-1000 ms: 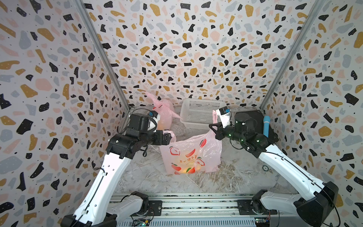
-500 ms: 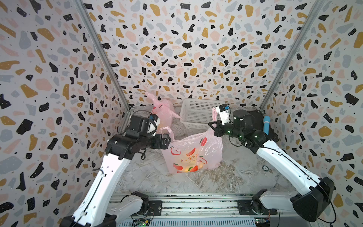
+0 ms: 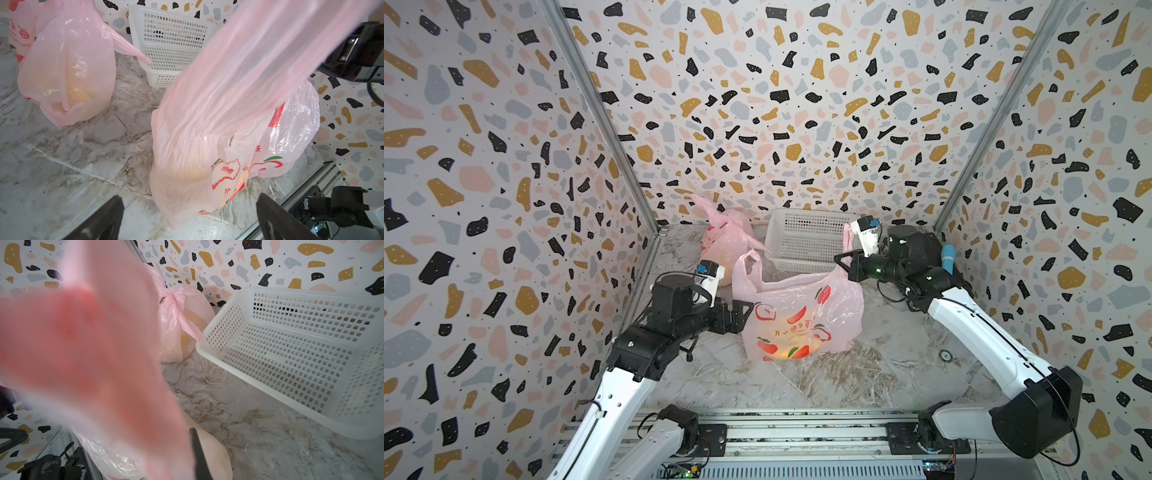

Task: Place the banana into a plastic bag & tie a knot
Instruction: Adjust the plastic bag at the center of the board.

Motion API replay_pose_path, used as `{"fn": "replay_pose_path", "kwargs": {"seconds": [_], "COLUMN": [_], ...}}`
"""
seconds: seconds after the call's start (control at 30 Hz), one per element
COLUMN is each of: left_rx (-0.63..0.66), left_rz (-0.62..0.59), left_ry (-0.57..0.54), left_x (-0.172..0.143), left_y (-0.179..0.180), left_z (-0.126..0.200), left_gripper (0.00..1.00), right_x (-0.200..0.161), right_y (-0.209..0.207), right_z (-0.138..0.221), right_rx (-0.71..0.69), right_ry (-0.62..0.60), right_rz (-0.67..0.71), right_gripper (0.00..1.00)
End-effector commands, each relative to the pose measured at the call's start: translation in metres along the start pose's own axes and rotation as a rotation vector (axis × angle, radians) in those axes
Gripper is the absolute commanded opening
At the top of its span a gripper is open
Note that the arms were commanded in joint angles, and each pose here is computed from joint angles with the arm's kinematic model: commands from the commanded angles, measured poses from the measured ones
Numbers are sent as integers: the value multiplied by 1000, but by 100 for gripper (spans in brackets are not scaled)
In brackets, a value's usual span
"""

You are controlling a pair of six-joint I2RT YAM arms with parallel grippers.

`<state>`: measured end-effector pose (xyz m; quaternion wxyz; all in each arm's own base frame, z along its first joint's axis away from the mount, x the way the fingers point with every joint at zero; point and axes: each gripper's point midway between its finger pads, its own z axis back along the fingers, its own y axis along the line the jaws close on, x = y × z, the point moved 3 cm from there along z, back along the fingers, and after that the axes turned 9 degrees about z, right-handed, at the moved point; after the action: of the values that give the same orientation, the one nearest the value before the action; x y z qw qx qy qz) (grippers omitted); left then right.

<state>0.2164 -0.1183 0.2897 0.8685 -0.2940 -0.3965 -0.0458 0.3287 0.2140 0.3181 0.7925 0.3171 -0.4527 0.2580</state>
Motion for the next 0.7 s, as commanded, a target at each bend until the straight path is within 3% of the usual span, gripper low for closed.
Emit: {"fn": "replay_pose_path", "kwargs": {"seconds": [0.0, 0.1, 0.17, 0.3, 0.47, 0.67], "left_rx": [-153, -251, -311, -325, -458, -646], "left_rz": [-74, -116, -170, -232, -256, -279], "left_ry": [-279, -410, -432, -371, -342, -231], "left_x": [48, 52, 42, 28, 28, 35], "left_y": [-28, -33, -32, -16, -9, -7], "left_z": [13, 8, -3, -24, -26, -34], "left_gripper": [99, 99, 99, 99, 99, 99], "right_x": [10, 7, 6, 1, 0, 1], "right_y": [4, 1, -1, 0, 2, 6], "right_z": [5, 2, 1, 0, -3, -5], "right_rx": [63, 86, 94, 124, 156, 200], "right_ry": [-45, -39, -38, -25, -17, -14], "right_rz": [18, 9, 1, 1, 2, 4], "right_gripper": [0, 0, 0, 0, 0, 0]}}
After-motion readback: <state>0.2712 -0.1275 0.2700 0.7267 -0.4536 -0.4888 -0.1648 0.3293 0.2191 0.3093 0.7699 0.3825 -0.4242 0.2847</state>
